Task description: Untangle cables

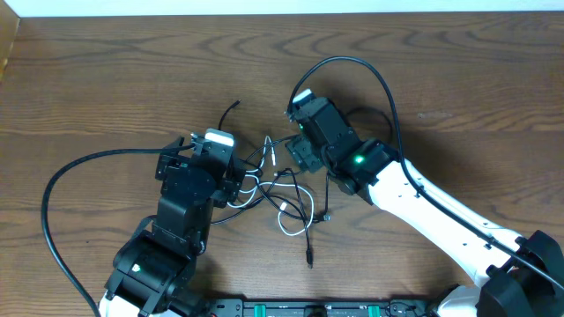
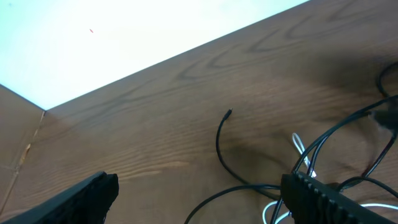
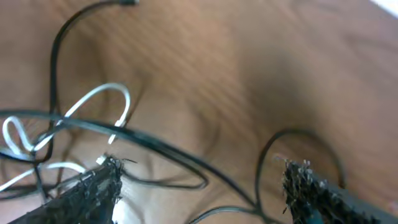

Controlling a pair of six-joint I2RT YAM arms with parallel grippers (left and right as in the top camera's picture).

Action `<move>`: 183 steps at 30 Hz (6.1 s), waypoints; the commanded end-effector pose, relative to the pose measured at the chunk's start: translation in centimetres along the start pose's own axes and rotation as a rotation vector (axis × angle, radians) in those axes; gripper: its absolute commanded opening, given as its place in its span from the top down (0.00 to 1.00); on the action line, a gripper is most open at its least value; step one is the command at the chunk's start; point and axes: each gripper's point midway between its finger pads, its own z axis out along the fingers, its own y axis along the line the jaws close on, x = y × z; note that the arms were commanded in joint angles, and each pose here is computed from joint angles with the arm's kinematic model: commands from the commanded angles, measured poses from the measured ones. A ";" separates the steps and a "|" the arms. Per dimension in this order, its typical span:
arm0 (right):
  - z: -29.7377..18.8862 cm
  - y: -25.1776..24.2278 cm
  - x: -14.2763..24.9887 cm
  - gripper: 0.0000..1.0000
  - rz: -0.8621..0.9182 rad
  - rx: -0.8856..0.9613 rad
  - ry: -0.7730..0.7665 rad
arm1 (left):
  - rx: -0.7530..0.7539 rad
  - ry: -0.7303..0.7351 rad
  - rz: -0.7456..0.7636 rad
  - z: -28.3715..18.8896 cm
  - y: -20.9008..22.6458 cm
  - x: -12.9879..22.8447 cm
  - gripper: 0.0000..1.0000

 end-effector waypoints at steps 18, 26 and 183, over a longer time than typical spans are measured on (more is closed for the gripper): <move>7.2 -0.5 6.9 0.83 -0.061 0.068 0.241 | -0.007 -0.012 -0.027 -0.3 0.4 -0.5 0.11; 5.0 -1.0 4.8 0.99 0.044 0.077 0.176 | -0.007 -0.012 -0.027 -0.3 0.4 -0.5 0.12; -32.0 -20.7 2.5 0.98 0.613 0.938 -0.536 | 0.672 0.006 0.117 8.9 -12.4 0.6 0.93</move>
